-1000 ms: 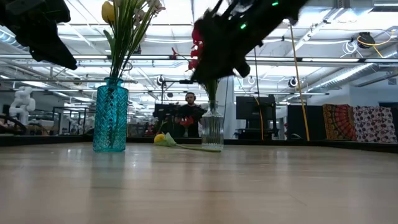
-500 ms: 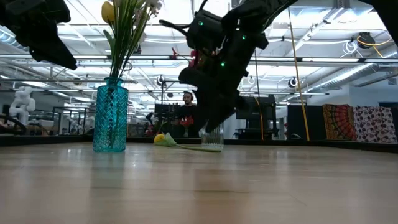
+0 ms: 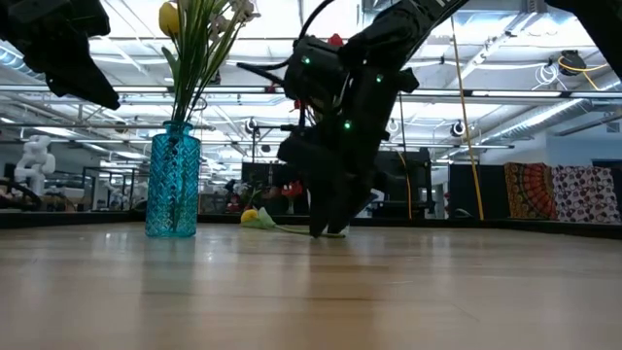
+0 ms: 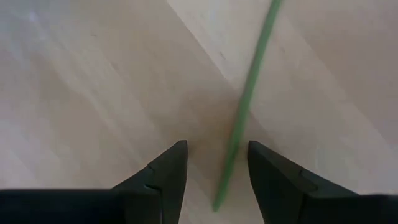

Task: Sort flowers into vase by color
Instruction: Put the yellow flower into the blue vase

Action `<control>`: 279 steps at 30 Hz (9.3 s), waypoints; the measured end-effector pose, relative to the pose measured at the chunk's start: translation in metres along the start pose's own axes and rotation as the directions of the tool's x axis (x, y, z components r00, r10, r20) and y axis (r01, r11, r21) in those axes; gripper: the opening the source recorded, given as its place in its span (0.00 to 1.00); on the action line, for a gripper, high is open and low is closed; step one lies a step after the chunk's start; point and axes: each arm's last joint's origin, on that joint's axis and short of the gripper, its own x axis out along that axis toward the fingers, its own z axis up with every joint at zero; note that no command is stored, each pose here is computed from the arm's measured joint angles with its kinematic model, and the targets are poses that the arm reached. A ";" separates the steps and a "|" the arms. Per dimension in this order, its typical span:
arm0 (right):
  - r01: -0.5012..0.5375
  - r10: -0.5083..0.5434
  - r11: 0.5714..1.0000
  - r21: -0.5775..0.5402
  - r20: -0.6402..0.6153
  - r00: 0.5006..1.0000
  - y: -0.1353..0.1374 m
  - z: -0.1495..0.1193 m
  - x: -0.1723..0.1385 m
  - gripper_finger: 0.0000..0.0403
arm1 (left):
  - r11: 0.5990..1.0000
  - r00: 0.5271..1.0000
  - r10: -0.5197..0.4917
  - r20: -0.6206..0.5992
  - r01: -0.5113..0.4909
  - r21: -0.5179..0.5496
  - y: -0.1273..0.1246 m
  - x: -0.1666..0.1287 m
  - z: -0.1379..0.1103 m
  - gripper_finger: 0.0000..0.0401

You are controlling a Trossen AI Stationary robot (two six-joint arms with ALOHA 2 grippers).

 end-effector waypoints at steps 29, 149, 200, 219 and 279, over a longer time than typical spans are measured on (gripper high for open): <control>0.061 -0.164 0.969 -0.240 -0.440 0.883 0.021 -0.101 -0.136 0.02 | 1.000 1.000 0.000 -0.004 0.000 0.002 0.000 0.000 0.000 0.35; 0.080 0.341 0.930 -0.359 0.922 0.181 0.204 0.016 -0.156 0.00 | 0.998 0.996 -0.064 -0.058 0.064 0.008 -0.002 0.000 -0.002 0.35; 0.212 0.075 0.961 -0.176 0.908 0.411 0.174 0.080 -0.097 0.00 | 0.996 0.993 -0.086 -0.077 0.087 0.005 -0.002 0.000 -0.003 0.35; 0.379 -0.046 0.918 -0.117 0.918 0.394 0.185 0.062 -0.105 0.00 | 0.995 0.991 -0.098 -0.087 0.098 0.003 -0.003 0.000 -0.003 0.35; 0.429 -0.201 0.903 0.039 0.918 0.341 0.221 0.003 -0.130 0.17 | 0.935 0.881 -0.354 0.314 0.346 0.083 -0.029 -0.012 0.039 0.35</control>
